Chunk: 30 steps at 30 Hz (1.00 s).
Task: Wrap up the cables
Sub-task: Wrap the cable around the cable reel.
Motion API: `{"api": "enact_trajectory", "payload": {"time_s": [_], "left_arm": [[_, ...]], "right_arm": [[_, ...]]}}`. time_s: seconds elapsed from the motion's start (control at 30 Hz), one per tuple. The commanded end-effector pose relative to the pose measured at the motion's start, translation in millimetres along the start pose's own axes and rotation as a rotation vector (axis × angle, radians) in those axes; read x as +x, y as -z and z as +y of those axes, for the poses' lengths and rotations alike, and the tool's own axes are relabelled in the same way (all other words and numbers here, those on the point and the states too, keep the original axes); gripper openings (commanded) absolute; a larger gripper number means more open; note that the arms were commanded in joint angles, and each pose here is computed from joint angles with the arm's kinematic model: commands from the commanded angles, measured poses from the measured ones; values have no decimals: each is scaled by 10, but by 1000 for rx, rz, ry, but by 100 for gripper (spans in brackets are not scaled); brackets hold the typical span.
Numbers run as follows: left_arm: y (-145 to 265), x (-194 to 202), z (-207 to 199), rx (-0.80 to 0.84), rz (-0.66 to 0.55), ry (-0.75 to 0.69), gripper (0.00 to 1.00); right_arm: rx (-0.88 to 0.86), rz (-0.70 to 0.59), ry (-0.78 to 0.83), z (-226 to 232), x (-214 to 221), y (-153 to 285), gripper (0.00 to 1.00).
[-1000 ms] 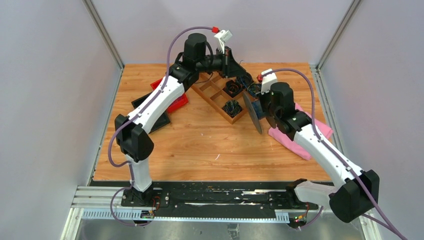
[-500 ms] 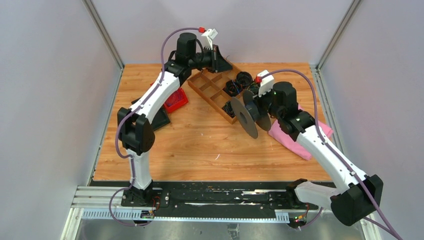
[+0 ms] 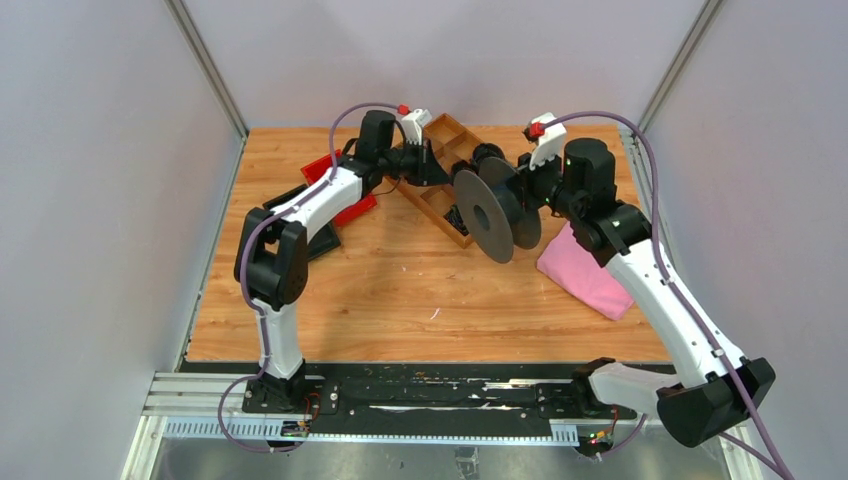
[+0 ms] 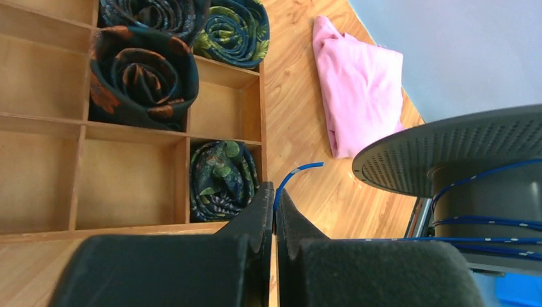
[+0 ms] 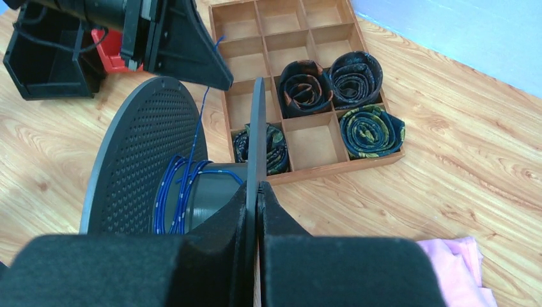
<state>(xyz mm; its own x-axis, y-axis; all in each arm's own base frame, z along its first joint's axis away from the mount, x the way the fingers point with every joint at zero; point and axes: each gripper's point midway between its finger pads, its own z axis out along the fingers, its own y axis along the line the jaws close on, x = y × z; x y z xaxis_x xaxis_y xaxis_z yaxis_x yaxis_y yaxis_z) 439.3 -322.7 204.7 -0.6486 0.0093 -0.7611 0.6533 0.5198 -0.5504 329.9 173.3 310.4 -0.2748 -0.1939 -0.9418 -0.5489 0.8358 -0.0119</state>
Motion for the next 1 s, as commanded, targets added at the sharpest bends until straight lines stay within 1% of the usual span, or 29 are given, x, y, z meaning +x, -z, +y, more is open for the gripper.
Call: {"api": "enact_trajectory", "payload": {"time_s": [0.0, 0.2, 0.43, 0.67, 0.77, 0.97], "left_arm": [[97, -183, -130, 33, -70, -40, 0], [-14, 99, -123, 46, -11, -9, 0], [-166, 339, -180, 75, 33, 12, 0], [-308, 432, -366, 120, 48, 29, 1], [-324, 490, -422, 139, 54, 45, 3], [-322, 607, -490, 177, 60, 102, 4]], "right_arm": [[1, -96, -55, -36, -429, 116, 1], [-15, -109, -94, -25, -560, 101, 1], [-34, -125, -144, -4, -677, 91, 1], [50, -112, -242, -186, -672, 12, 1], [78, -104, -284, -282, -656, -7, 1], [99, -116, -311, -364, -725, 23, 1]]}}
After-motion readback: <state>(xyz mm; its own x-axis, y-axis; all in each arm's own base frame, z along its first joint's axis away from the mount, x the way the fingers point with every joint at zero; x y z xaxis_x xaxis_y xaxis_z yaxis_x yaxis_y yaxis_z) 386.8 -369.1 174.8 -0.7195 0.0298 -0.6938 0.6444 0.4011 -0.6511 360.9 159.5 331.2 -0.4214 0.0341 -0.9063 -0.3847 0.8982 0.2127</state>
